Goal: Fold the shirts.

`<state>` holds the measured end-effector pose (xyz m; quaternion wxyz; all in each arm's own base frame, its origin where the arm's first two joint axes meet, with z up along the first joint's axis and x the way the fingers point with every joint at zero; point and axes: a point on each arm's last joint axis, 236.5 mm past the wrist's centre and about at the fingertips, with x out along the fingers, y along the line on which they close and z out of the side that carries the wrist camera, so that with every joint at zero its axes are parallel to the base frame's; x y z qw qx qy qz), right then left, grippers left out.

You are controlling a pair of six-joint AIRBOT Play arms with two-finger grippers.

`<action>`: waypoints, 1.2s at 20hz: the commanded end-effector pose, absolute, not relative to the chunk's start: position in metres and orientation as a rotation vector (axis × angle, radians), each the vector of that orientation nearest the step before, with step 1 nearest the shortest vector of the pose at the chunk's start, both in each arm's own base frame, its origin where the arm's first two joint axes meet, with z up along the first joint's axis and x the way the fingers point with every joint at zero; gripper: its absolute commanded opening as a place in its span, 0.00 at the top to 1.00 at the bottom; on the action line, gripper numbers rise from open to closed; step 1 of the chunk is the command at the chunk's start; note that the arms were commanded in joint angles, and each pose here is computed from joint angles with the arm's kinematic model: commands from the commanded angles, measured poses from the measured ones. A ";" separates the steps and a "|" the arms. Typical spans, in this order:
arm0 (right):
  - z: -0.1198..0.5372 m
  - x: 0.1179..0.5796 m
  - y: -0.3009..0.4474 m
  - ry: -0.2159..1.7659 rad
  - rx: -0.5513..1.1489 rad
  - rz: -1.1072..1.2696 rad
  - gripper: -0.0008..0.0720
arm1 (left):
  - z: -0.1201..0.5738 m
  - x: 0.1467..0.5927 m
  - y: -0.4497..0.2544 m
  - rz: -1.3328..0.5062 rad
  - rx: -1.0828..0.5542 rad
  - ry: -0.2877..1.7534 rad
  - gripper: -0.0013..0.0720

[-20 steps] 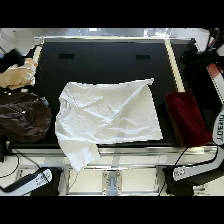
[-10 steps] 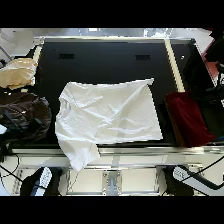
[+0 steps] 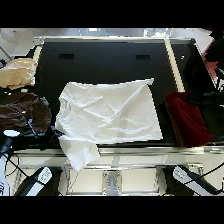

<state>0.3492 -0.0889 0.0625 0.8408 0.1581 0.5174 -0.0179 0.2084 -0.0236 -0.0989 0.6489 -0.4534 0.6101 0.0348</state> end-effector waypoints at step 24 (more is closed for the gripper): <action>-0.100 0.186 0.061 1.553 1.025 0.030 0.37 | -0.102 0.200 -0.034 0.007 -1.019 1.437 0.97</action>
